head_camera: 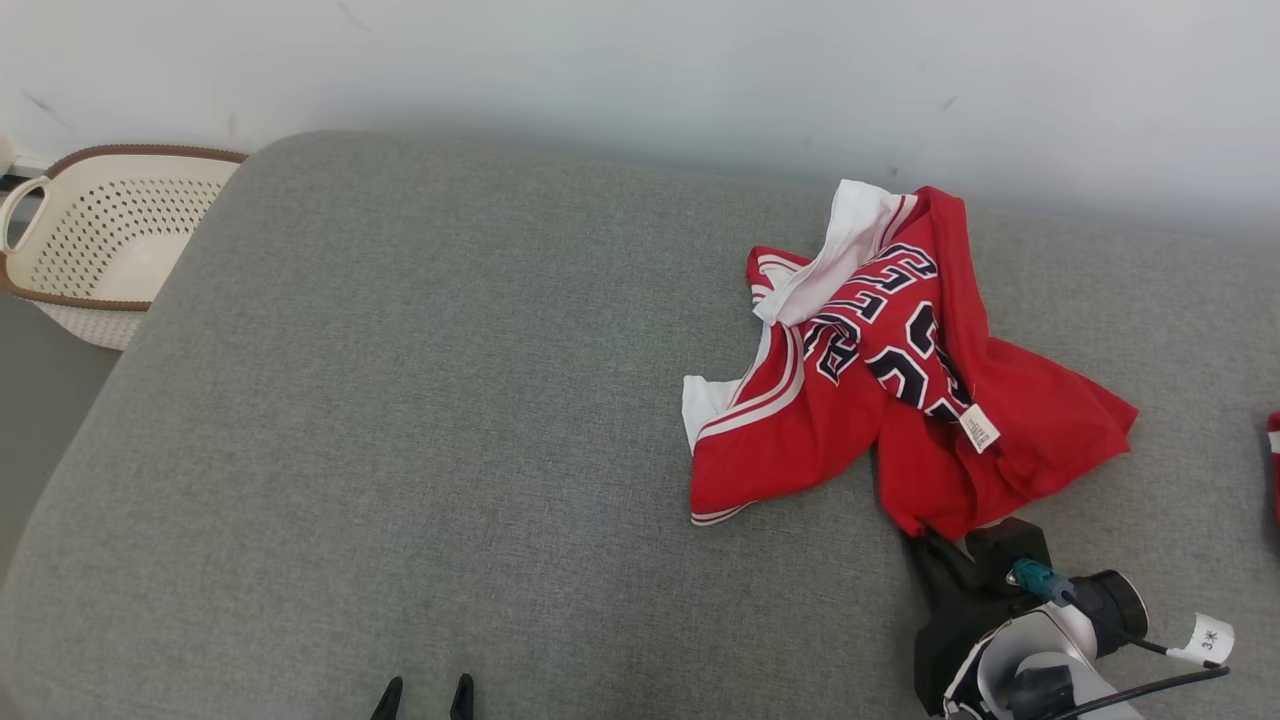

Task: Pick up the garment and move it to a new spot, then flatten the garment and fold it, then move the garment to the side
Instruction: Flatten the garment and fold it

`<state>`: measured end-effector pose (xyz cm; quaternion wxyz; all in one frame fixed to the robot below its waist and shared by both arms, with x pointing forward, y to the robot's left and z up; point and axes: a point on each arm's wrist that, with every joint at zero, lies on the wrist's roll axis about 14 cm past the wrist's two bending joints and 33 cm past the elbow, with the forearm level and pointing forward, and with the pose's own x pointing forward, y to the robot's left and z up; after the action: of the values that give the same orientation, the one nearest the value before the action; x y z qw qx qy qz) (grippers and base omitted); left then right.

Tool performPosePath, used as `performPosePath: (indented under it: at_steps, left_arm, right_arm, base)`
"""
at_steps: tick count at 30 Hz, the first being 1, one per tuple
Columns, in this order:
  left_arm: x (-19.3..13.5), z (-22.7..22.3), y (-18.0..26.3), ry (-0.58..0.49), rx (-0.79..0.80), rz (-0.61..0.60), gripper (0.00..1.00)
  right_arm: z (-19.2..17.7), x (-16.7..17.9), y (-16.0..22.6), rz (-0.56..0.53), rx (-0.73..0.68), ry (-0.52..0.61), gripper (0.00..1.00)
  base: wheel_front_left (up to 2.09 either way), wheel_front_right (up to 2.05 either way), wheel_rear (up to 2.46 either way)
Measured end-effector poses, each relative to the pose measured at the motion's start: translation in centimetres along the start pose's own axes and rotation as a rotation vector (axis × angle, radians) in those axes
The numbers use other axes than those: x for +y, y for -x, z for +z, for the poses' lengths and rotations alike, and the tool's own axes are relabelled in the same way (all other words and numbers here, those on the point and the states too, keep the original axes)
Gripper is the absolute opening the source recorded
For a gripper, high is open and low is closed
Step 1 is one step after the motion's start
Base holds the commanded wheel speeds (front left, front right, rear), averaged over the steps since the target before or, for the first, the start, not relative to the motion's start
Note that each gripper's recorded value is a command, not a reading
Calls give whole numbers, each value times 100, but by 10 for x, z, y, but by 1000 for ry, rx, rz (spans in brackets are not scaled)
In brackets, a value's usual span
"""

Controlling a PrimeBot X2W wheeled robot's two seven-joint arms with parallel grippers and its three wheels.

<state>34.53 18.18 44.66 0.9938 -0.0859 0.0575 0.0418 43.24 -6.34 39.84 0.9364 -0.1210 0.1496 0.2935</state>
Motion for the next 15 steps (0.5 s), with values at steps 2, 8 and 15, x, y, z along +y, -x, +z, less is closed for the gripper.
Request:
performPosePath:
  at_steps: [2,8,15]
  left_arm:
    - [-1,0,-1,-1,0,-1,100]
    - [-3,-3,-2,0,8,-10,100]
    - [-19,-2,-4,1,5,-65,100]
  right_arm:
    - [5,-4,0,-11,-15,-1,0]
    - [53,-33,12,-87,-179,4,0]
    - [127,-75,54,-199,-411,91,0]
  base:
    - [0,0,0]
    - [0,0,0]
    - [0,0,0]
